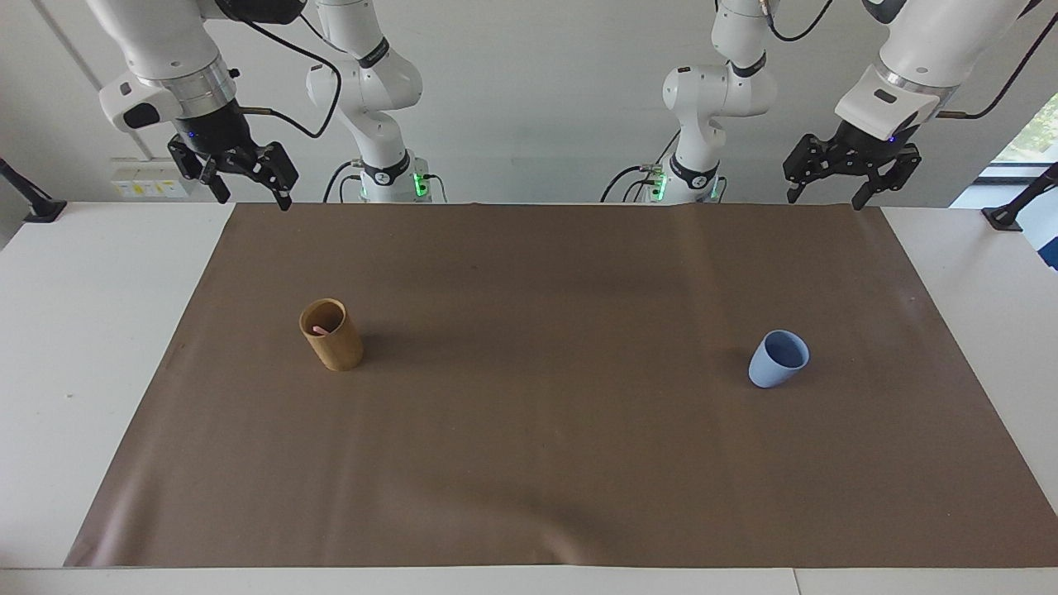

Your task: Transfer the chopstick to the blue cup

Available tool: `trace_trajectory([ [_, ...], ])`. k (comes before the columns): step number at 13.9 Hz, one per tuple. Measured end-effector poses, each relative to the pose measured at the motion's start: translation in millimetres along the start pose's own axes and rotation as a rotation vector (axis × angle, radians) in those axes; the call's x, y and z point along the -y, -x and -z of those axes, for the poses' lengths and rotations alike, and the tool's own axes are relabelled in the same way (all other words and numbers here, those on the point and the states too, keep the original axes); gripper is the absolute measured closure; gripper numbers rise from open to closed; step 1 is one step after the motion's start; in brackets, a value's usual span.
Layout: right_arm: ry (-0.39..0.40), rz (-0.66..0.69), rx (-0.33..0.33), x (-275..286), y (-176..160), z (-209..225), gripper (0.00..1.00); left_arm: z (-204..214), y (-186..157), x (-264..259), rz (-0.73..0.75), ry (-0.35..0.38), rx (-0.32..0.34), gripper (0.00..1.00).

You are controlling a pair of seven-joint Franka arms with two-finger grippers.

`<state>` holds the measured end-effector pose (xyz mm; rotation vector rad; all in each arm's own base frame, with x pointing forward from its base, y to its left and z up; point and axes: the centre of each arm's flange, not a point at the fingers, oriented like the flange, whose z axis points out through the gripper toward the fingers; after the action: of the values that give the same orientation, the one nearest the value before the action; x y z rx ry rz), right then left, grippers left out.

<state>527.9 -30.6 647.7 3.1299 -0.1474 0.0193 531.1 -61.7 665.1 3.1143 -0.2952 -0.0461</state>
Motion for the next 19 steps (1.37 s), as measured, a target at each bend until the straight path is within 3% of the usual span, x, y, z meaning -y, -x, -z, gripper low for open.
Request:
trace_trajectory([
  [19,-0.002,0.028,-0.016,5.1,-1.1,2.6,0.00,0.1,1.6,-2.6,-0.005,0.000,0.008,0.00],
])
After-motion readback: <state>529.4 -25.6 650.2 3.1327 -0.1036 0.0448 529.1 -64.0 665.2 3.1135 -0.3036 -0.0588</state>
